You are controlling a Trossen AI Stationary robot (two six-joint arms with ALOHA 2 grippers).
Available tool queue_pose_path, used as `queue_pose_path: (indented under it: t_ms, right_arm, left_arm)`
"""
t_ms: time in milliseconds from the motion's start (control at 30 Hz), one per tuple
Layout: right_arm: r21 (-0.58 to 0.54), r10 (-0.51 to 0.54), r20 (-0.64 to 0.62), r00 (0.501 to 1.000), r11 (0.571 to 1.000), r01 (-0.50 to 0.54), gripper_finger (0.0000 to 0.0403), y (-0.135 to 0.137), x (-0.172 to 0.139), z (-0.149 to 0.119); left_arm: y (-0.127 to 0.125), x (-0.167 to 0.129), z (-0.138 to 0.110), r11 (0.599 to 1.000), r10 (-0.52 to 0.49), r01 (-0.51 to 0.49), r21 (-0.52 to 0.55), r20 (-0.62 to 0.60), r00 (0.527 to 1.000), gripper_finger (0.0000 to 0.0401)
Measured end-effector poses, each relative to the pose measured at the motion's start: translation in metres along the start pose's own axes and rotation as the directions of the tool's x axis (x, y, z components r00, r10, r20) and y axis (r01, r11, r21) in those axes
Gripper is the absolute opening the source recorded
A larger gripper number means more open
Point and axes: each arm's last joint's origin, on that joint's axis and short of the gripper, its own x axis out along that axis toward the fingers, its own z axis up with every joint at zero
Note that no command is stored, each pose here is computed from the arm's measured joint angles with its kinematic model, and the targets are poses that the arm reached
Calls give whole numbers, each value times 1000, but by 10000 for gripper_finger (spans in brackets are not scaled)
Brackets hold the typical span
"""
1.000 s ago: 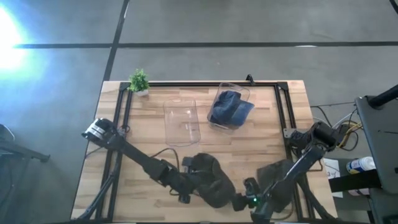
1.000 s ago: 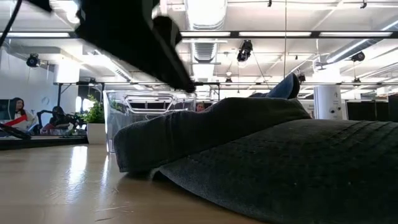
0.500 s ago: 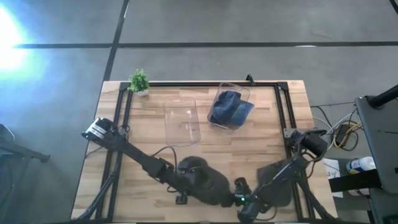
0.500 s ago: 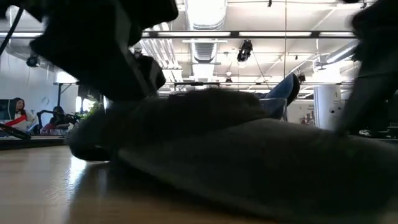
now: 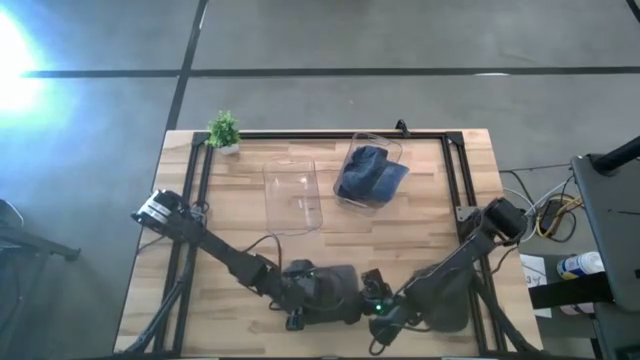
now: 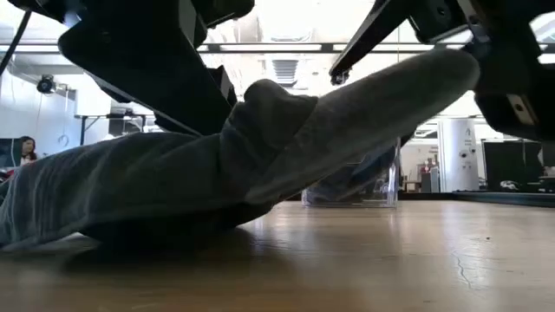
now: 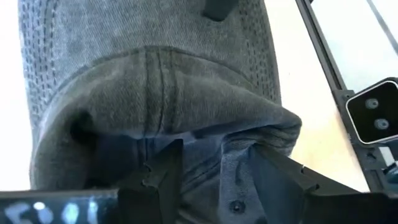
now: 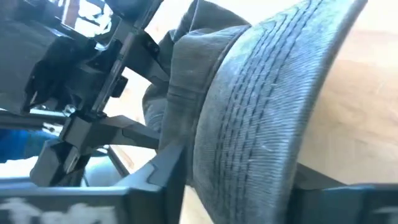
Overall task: Pick & Place hat
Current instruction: Put the left black cap into the left transparent bin
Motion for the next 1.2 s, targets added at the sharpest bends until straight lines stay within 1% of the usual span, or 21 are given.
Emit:
queue_pose_path:
  t_ms: [133,200,233,300,400,500,567,667,733,800,833,900,1000,1100,1200]
  right_arm:
    - [-52,20,-11,1000,998,-21,71,9,-6,8]
    - [-66,40,-14,999,997,-41,33,15,-12,12]
    - [-67,50,-16,999,996,-51,21,18,-16,14]
    - [-82,65,-21,998,994,-67,17,24,-24,19]
    - [-116,105,-21,994,988,-107,15,36,-40,30]
    - [-185,184,16,983,966,-178,14,60,-62,49]
    - [-247,241,67,968,944,-218,14,78,-78,67]
    - [-330,304,148,941,912,-243,13,103,-99,97]
    - [-378,328,196,924,895,-238,13,115,-109,119]
    - [-400,319,245,916,893,-204,13,122,-111,142]
    - [-403,294,262,919,899,-173,13,122,-108,155]
    - [-394,230,268,935,912,-112,13,118,-94,180]
    - [-374,148,218,965,926,-57,13,107,-61,215]
    - [-362,104,146,984,931,-44,13,97,-28,243]
    - [-327,91,41,995,942,-73,13,86,6,264]
  left_arm:
    - [-8,-6,7,999,34,-34,11,24,999,176]
    - [-15,-16,15,999,40,-40,15,25,999,176]
    - [-19,-22,19,998,51,-52,19,24,998,176]
    - [-30,-40,31,997,69,-70,21,33,997,176]
    - [-47,-79,49,995,98,-100,31,66,993,176]
    - [-59,-124,68,990,138,-143,22,149,979,176]
    - [-62,-153,79,985,170,-167,-32,217,961,176]
    - [-64,-189,88,976,204,-171,-132,309,929,176]
    - [-65,-206,90,972,219,-169,-166,356,908,176]
    - [-66,-220,87,966,244,-189,-176,384,891,176]
    - [-65,-225,84,960,268,-213,-180,388,882,176]
    - [-62,-233,78,943,324,-267,-197,383,865,176]
    - [-56,-240,68,920,375,-300,-253,345,860,176]
    - [-48,-246,61,892,411,-315,-323,294,863,176]
    - [-41,-248,54,865,449,-349,-360,248,858,176]
